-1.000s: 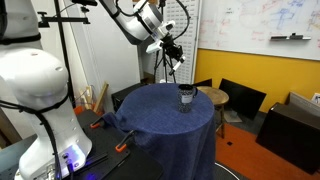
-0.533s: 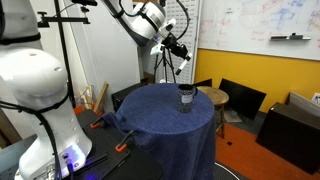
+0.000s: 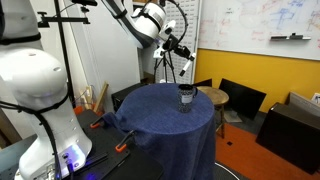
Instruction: Put the marker inside the mug cup
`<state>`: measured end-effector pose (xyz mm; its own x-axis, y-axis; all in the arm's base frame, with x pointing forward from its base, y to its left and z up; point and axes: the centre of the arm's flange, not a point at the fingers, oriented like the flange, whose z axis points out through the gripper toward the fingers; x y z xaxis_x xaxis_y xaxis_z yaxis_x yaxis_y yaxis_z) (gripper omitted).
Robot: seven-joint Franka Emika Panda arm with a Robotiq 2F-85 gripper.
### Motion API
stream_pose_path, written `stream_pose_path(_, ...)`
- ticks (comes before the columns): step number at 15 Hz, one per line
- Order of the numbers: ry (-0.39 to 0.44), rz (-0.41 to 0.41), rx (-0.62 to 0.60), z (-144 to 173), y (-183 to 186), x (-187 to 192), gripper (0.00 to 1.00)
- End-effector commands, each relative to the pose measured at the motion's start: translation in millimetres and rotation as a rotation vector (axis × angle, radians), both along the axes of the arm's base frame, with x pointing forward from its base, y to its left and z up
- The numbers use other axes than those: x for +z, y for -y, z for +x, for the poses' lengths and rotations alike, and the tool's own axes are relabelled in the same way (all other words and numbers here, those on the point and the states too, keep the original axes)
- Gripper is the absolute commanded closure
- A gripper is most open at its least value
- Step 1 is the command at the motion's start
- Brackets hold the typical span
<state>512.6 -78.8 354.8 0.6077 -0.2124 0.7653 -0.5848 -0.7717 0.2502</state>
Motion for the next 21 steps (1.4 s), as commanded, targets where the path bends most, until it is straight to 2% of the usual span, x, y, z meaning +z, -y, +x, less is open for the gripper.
stream_pose_path(1,0.046,-0.025,-0.066,-7,4,-11,0.95)
stream_pose_path(11,0.087,-0.029,-0.144,-10,7,-38,0.95)
stream_pose_path(16,0.137,-0.061,-0.161,-10,3,-49,0.95)
stream_pose_path(21,0.145,-0.088,-0.187,-9,-4,-60,0.95)
